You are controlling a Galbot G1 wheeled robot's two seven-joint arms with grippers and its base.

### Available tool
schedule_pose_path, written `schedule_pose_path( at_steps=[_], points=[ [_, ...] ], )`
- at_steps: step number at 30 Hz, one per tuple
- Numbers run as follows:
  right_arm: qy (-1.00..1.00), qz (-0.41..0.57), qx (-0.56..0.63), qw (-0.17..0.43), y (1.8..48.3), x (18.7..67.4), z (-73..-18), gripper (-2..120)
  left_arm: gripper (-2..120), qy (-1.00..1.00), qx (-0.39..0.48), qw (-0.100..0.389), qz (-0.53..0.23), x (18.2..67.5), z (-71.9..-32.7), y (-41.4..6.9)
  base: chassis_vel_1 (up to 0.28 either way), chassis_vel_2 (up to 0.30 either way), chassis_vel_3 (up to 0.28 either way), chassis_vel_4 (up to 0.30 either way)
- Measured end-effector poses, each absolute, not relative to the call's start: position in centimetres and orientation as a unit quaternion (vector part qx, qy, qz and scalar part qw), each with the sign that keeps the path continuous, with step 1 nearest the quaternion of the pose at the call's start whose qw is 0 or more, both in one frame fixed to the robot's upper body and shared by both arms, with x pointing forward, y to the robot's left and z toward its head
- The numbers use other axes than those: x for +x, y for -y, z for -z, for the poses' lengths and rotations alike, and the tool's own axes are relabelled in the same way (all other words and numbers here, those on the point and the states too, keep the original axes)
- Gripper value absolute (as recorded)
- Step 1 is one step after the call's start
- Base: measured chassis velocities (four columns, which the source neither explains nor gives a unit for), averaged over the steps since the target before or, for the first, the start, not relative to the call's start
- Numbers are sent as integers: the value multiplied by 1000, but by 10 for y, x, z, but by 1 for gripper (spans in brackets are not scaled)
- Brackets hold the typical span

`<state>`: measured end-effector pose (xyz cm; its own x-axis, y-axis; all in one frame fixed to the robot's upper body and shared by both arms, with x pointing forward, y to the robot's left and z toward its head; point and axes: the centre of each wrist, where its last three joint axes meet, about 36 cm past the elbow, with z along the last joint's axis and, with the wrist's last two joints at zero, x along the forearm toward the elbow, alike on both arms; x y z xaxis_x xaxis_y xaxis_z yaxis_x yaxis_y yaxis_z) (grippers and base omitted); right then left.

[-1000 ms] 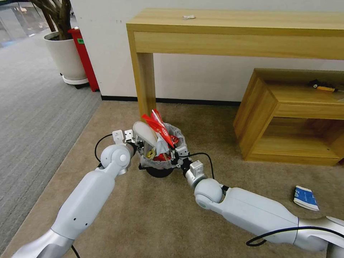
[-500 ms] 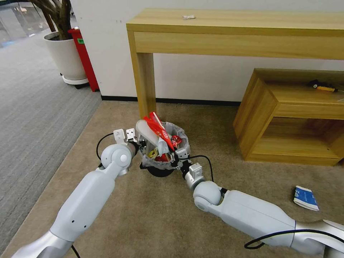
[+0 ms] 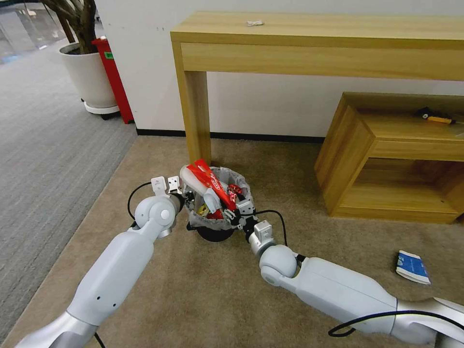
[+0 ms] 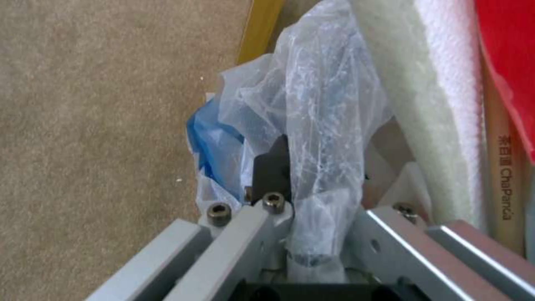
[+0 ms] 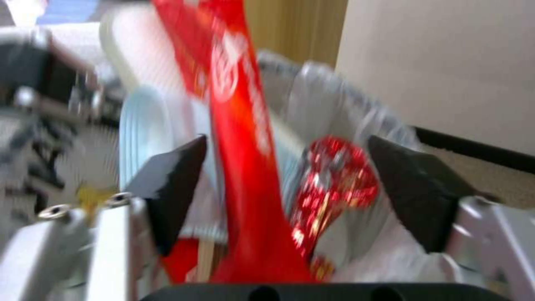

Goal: Pick up the trash bin and place the garbage on the floor into it.

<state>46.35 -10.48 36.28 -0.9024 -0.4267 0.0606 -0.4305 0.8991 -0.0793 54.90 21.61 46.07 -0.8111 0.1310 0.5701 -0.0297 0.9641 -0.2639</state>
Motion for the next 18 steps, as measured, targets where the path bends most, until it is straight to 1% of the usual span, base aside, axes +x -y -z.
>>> schedule_pose_path(
  at_steps=[1,2,3,4,6,12,16,17,18],
  points=[
    [976,-40,215,16,102,467,-368,88,0,942,-26,308,-131,549,-458,-216,0,0,0,0],
    [977,-34,212,12,100,470,-371,91,0,942,-26,309,-130,549,-456,-216,0,0,0,0],
    [977,-34,212,12,100,470,-371,91,0,942,-26,309,-130,549,-456,-216,0,0,0,0],
    [978,-26,209,8,96,472,-377,96,0,941,-26,311,-130,547,-453,-215,0,0,0,0],
    [979,-15,202,1,91,478,-387,100,0,940,-25,314,-128,545,-449,-215,0,0,0,0],
    [984,-1,176,-12,97,494,-411,100,0,939,-20,319,-126,541,-442,-218,0,0,0,0],
    [993,-6,118,-10,127,508,-423,100,0,940,-14,317,-126,539,-442,-225,0,0,0,0],
    [993,-6,118,-10,127,508,-423,100,0,940,-14,317,-126,539,-442,-225,0,0,0,0],
    [995,-8,95,-8,141,511,-423,100,0,940,-12,316,-127,538,-444,-228,0,0,0,0]
  ],
)
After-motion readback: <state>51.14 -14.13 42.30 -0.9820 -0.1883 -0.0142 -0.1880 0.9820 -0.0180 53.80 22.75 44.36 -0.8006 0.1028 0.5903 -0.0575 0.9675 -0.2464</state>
